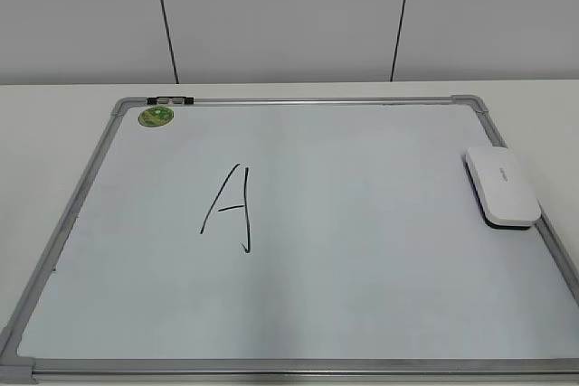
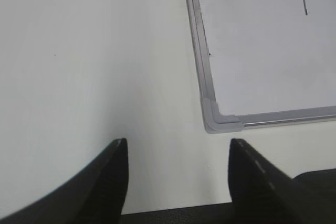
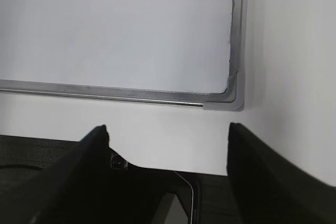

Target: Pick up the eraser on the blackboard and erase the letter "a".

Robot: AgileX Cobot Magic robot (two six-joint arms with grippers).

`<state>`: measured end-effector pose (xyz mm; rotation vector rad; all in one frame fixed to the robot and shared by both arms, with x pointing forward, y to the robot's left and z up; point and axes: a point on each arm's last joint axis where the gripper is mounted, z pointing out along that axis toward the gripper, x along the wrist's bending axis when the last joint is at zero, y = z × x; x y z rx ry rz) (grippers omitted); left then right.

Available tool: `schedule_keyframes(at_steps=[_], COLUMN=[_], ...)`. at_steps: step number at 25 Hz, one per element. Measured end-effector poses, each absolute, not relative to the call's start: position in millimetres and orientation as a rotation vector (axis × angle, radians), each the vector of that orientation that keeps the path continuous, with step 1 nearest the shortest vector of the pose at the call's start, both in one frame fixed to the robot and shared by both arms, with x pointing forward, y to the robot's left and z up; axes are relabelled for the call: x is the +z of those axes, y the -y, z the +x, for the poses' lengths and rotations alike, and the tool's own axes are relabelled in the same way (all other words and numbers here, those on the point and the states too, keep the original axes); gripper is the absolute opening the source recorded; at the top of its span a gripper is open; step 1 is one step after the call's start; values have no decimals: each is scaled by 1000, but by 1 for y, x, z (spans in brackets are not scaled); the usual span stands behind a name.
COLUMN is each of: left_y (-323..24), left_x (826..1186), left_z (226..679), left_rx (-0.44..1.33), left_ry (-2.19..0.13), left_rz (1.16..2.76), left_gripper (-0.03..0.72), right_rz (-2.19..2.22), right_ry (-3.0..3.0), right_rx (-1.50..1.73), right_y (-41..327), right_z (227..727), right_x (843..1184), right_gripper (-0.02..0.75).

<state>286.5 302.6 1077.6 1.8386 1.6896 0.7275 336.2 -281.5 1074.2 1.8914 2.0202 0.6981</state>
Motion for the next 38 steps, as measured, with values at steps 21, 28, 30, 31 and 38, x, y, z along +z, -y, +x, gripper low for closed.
schedule_keyframes(at_steps=[21,28,30,31,38], left_y=[-309,-309,-309,-309,-309], left_x=[1052,1052,1052,1052,1052], left_z=[256,256,256,256,256], left_rx=[794,792,792,792,792], left_ry=[-1592,-1583,-1583,-1583,-1583], left_rz=[1743,1746,1746,1746,1746], left_gripper=[423,419,410,405,389], right_rz=[1780,1760,1763,1764,1764], right_ry=[-2035,-2018,-2022,-2023,-2023], right_rx=[638,662,656,654,654], right_y=[289,289,289,289,289], right_z=[296,292,292,292,292], right_x=[1036,1036,1034,1034,1034], right_gripper=[519,519,519,519,519])
